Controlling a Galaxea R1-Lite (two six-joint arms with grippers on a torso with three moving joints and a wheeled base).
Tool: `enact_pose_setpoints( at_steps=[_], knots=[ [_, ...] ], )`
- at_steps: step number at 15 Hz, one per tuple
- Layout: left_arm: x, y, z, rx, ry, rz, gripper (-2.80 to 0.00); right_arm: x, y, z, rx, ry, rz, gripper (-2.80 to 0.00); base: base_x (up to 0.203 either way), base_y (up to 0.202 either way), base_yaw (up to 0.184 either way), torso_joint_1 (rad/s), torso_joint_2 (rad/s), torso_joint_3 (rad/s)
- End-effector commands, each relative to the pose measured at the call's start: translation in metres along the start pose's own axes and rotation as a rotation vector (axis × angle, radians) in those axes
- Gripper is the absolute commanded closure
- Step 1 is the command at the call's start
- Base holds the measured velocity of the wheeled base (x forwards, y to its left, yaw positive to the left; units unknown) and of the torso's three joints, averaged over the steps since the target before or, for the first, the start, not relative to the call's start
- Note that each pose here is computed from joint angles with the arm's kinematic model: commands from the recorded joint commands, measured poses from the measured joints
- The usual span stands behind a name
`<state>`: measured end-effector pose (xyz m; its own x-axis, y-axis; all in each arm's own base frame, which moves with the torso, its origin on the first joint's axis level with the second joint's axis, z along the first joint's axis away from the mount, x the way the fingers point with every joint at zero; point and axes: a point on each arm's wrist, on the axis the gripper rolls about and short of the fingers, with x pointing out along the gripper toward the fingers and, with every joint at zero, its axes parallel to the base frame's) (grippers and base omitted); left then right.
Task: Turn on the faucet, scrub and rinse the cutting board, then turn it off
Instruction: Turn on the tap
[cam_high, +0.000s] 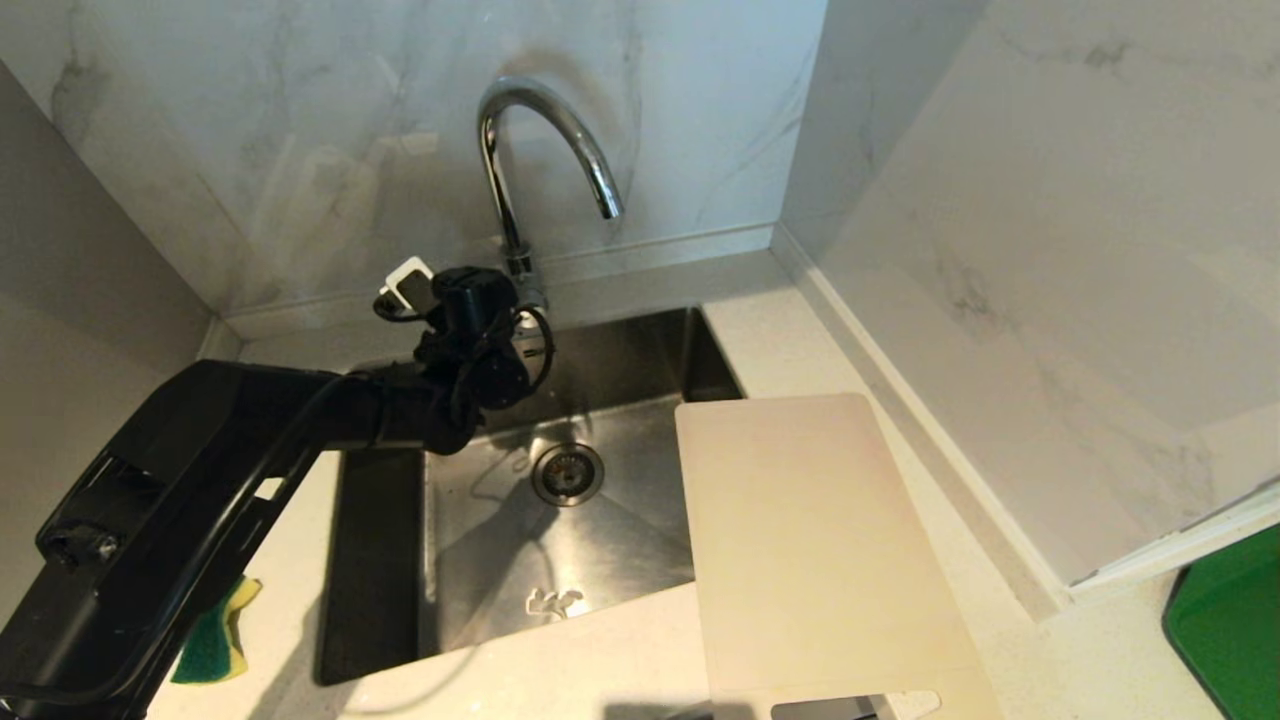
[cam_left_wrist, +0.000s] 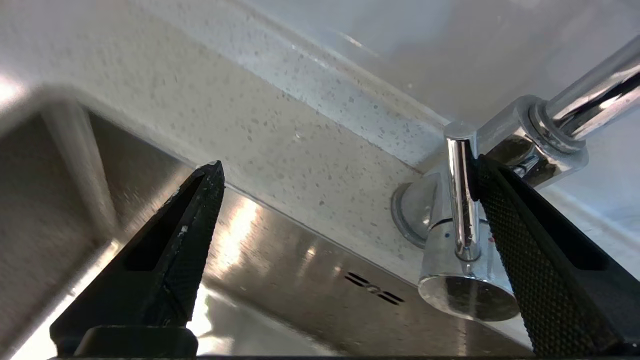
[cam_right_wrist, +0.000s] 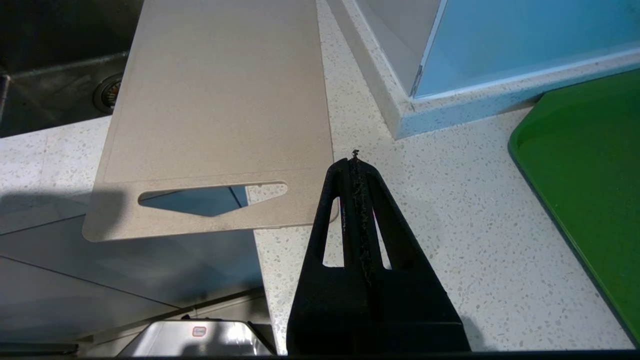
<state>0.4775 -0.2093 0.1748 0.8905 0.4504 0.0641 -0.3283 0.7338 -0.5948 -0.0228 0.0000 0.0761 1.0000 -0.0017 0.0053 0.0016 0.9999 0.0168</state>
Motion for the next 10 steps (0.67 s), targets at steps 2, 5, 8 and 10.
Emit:
enact_pose_setpoints(
  at_steps=[2, 5, 8, 10],
  knots=[
    [-0.001, -0.003, 0.009, -0.060, 0.011, -0.006, -2.80, 0.000, 0.000, 0.000, 0.000, -0.001, 0.000, 0.00, 0.000, 0.000, 0.000, 0.000, 0.00, 0.000],
    [-0.003, -0.006, 0.015, -0.101, 0.021, -0.035, -2.80, 0.000, 0.000, 0.000, 0.000, -0.001, 0.000, 0.00, 0.000, 0.000, 0.000, 0.000, 0.00, 0.000],
    [-0.004, -0.009, 0.019, -0.126, 0.016, -0.039, -2.80, 0.000, 0.000, 0.000, 0.000, -0.001, 0.000, 0.00, 0.000, 0.000, 0.000, 0.000, 0.00, 0.000],
    [-0.005, -0.010, 0.025, -0.132, 0.009, -0.038, -2.80, 0.000, 0.000, 0.000, 0.000, 0.000, 0.000, 0.00, 0.000, 0.000, 0.000, 0.000, 0.00, 0.000]
  ],
)
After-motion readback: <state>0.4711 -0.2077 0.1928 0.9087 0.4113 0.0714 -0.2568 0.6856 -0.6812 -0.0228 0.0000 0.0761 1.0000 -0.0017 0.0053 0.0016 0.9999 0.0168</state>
